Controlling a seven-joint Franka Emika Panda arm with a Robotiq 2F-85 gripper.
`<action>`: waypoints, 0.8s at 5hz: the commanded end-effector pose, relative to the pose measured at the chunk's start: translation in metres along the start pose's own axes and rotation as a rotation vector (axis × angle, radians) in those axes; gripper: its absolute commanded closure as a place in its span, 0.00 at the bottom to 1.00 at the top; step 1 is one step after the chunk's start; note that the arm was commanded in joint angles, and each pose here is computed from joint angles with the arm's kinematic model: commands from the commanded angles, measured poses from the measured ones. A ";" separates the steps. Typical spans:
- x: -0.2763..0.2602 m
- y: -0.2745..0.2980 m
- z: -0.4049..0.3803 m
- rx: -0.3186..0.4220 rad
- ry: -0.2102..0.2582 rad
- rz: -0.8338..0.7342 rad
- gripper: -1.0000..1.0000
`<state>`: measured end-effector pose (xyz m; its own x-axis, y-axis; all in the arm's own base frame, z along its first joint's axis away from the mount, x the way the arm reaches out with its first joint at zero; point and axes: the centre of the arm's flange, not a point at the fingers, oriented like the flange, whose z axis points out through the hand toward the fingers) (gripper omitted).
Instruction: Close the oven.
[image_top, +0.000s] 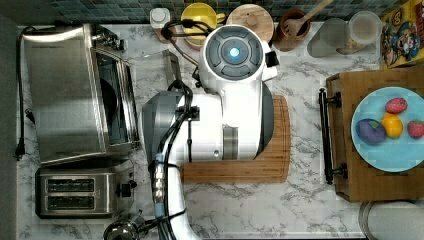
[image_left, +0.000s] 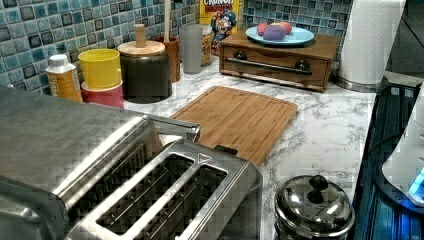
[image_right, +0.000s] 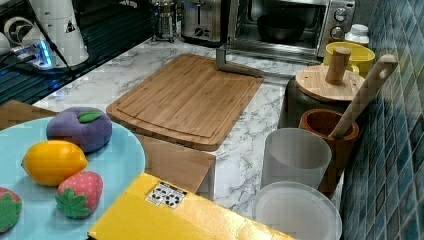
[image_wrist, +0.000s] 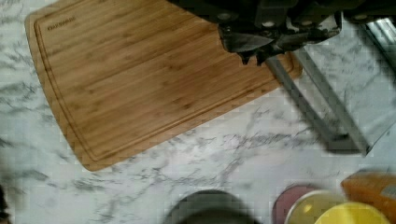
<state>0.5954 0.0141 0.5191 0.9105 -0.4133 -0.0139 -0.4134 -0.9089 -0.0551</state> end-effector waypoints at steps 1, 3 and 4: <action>0.042 0.008 0.047 0.343 -0.086 -0.348 1.00; 0.048 -0.002 0.114 0.555 -0.089 -0.491 1.00; 0.060 0.002 0.138 0.599 -0.107 -0.527 1.00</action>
<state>0.6422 0.0178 0.3528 0.9946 0.1016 -0.0201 0.0703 -0.8047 -0.5896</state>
